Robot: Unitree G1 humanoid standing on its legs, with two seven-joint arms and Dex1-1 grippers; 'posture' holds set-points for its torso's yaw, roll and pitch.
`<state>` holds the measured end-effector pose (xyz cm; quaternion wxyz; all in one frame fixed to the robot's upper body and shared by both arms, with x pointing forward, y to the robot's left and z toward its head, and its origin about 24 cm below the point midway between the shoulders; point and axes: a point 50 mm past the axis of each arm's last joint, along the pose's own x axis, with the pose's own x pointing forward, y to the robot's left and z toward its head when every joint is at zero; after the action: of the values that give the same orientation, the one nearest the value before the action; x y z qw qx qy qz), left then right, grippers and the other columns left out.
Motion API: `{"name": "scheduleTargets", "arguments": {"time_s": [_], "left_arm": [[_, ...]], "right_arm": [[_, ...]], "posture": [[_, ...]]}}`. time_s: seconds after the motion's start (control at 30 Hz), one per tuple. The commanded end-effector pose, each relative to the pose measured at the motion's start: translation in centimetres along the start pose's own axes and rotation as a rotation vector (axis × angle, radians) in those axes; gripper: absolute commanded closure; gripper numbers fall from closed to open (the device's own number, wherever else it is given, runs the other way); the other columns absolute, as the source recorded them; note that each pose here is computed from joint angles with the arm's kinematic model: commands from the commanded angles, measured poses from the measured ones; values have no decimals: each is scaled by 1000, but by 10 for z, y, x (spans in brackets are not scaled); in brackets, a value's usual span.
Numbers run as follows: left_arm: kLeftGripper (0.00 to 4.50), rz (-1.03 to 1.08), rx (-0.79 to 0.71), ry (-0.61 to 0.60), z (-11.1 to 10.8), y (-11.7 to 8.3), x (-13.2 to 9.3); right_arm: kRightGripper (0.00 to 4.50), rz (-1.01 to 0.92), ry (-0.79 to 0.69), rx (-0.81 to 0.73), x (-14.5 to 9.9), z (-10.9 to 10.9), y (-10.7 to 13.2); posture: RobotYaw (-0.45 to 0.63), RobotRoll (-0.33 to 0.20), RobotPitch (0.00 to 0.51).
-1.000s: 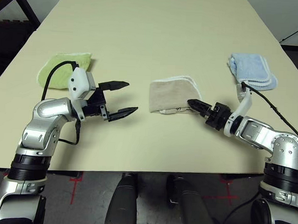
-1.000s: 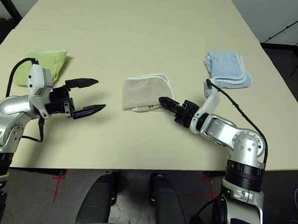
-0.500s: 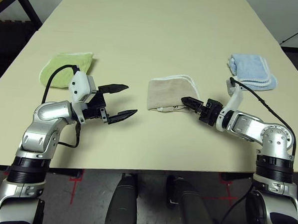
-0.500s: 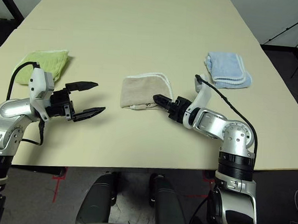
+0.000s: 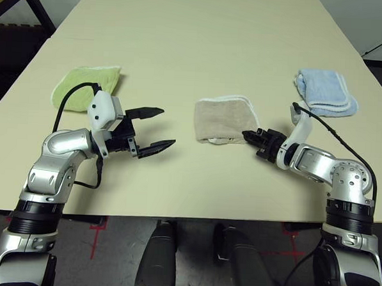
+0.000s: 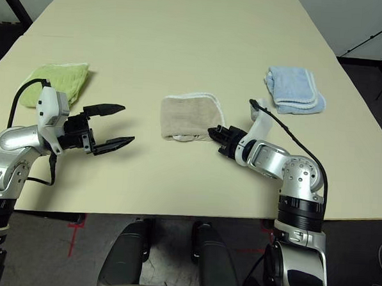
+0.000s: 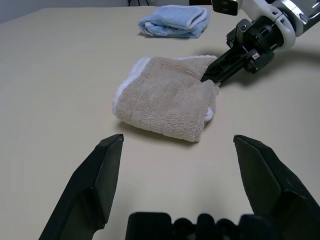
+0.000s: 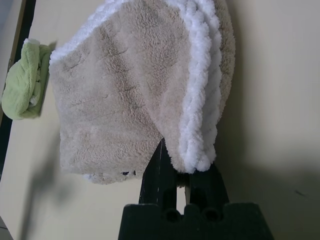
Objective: Fold the towel and set it aside.
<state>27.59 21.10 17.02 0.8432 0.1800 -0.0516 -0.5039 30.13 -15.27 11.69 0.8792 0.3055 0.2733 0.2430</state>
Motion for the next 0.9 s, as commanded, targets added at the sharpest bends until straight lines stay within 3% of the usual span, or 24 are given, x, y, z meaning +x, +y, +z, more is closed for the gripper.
{"name": "scheduleTargets", "arguments": {"time_s": [0.03,0.37,0.9], "left_arm": [[0,-7,13,27,-2,-2,-1],[0,-18,16,23,-2,-2,4],[0,-30,21,26,-2,-1,7]], "right_arm": [[4498,-2,27,-23,1,-5,-1],[4498,75,-106,-167,-5,26,11],[4498,61,-353,-292,-2,74,5]], "posture": [[250,0,169],[233,0,160],[221,0,153]]}}
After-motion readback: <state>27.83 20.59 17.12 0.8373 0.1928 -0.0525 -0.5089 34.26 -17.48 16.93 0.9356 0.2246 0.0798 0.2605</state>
